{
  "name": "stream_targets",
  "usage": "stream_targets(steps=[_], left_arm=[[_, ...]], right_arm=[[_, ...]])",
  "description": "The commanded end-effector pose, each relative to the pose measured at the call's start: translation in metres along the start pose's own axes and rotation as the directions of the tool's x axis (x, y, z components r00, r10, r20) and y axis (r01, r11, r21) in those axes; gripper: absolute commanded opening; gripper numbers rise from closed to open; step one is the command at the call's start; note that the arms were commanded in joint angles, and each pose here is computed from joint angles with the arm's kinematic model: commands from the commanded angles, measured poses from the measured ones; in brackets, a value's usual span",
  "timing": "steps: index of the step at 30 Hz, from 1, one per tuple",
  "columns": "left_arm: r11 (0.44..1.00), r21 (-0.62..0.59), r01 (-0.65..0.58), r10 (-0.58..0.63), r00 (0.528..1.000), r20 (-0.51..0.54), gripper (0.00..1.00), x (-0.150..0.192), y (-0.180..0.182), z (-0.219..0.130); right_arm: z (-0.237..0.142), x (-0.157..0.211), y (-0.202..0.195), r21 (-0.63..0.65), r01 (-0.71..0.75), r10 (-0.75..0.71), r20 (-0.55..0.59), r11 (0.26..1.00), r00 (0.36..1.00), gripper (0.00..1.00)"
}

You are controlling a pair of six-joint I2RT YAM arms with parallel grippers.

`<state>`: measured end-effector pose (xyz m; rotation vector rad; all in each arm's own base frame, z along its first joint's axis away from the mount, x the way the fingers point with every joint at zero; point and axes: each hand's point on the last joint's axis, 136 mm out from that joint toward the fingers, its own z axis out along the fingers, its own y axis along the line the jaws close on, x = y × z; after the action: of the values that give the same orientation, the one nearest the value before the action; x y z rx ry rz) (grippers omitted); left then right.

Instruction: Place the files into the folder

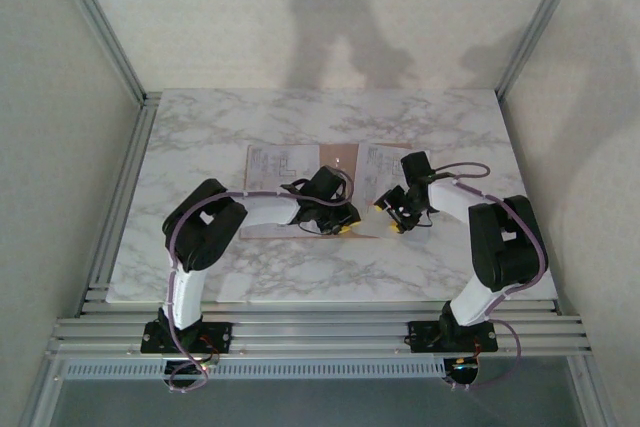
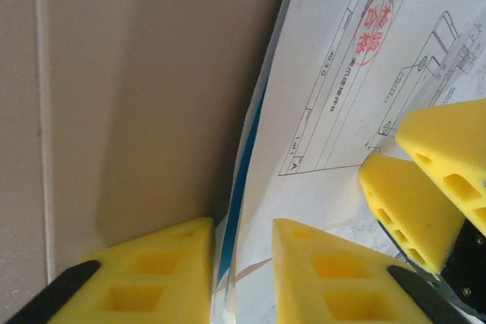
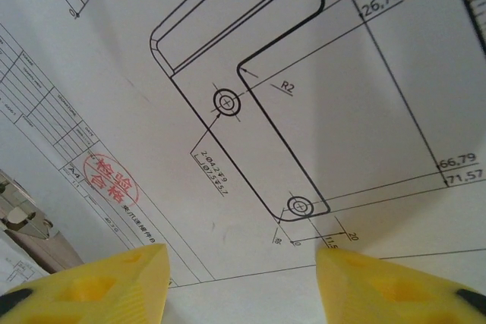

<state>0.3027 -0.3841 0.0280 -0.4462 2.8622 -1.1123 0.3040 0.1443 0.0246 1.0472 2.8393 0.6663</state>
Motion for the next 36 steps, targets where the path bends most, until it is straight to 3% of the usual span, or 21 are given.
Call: stream_targets(steps=[1,7,17,36], left_arm=[[1.0,-0.014,-0.013,0.013,1.0,-0.007,0.22,0.002,-0.001,0.004],[0.999,-0.037,-0.023,0.023,1.0,-0.005,0.0,0.002,0.004,0.006],[0.999,-0.031,-0.03,0.03,1.0,-0.002,0.0,-0.002,0.003,-0.001],[0.998,0.05,0.04,-0.045,0.994,0.097,0.0,-0.01,0.005,-0.025]], right_arm=[[0.001,0.004,-0.014,0.043,-0.034,0.034,-0.013,0.998,0.999,0.57],[-0.02,-0.002,0.0,0.016,-0.013,0.012,0.037,1.0,0.999,0.62],[-0.074,-0.023,0.025,0.031,0.123,-0.127,0.188,0.992,0.974,0.64],[-0.066,-0.023,0.026,0.026,0.142,-0.145,0.171,0.989,0.975,0.64]])
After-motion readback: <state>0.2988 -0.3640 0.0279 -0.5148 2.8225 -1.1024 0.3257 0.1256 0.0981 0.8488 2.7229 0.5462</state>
